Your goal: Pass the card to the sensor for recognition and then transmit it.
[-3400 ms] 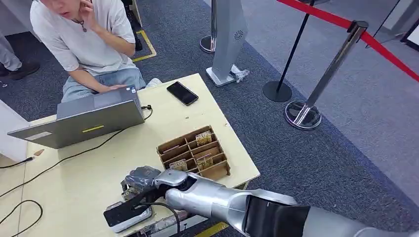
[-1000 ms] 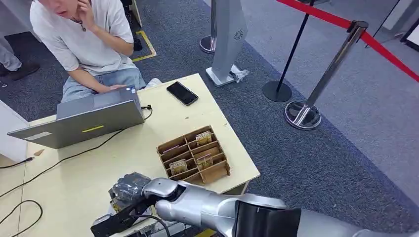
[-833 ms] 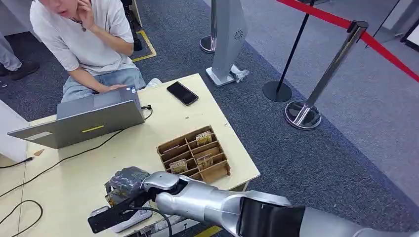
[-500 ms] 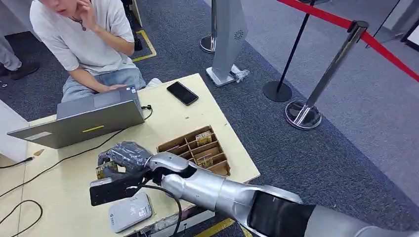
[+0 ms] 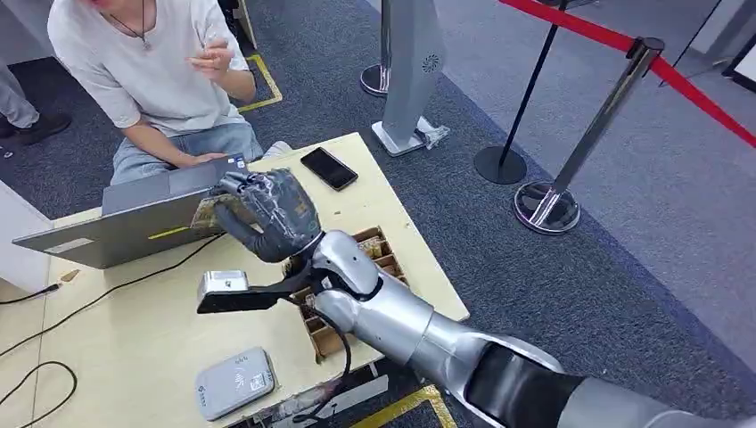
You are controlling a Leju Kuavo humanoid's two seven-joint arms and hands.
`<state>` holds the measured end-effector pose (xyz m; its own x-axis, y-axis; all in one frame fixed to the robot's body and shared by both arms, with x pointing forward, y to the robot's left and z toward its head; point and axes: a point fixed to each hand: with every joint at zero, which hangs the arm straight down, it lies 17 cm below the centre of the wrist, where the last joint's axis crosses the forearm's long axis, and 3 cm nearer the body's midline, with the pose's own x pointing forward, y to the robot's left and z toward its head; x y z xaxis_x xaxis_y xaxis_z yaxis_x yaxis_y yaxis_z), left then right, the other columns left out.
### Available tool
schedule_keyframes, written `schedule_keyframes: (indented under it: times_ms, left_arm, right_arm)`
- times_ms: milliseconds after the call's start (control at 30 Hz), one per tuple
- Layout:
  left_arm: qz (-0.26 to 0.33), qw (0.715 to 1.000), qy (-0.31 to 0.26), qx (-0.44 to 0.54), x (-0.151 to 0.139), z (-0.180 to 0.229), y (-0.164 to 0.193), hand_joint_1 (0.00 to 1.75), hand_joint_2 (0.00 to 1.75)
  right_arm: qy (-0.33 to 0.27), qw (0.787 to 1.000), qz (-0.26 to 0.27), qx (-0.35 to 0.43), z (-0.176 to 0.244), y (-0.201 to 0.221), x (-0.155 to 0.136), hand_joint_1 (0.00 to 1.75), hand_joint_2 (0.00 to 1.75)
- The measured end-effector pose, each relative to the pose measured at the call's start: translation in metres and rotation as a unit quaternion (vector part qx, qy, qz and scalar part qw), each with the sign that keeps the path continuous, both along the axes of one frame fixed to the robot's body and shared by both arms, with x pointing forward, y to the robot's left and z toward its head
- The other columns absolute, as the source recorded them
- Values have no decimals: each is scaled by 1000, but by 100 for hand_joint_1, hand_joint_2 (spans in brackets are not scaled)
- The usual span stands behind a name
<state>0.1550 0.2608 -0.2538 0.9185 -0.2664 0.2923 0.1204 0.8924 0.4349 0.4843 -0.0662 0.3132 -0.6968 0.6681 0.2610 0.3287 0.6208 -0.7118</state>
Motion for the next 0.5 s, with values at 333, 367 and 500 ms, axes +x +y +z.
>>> schedule_keyframes:
  times_ms: [333,367,500]
  left_arm:
    - [-18,1000,1,2,4,1,-3,0,0]
    - [-20,1000,2,3,4,1,-3,0,0]
    - [-20,1000,4,5,6,1,-3,0,0]
  right_arm:
    - [-96,992,-79,-36,27,-30,7,175,175]
    - [-99,990,-86,-43,28,-32,10,175,175]
    - [-104,985,-115,-76,26,-33,24,175,175]
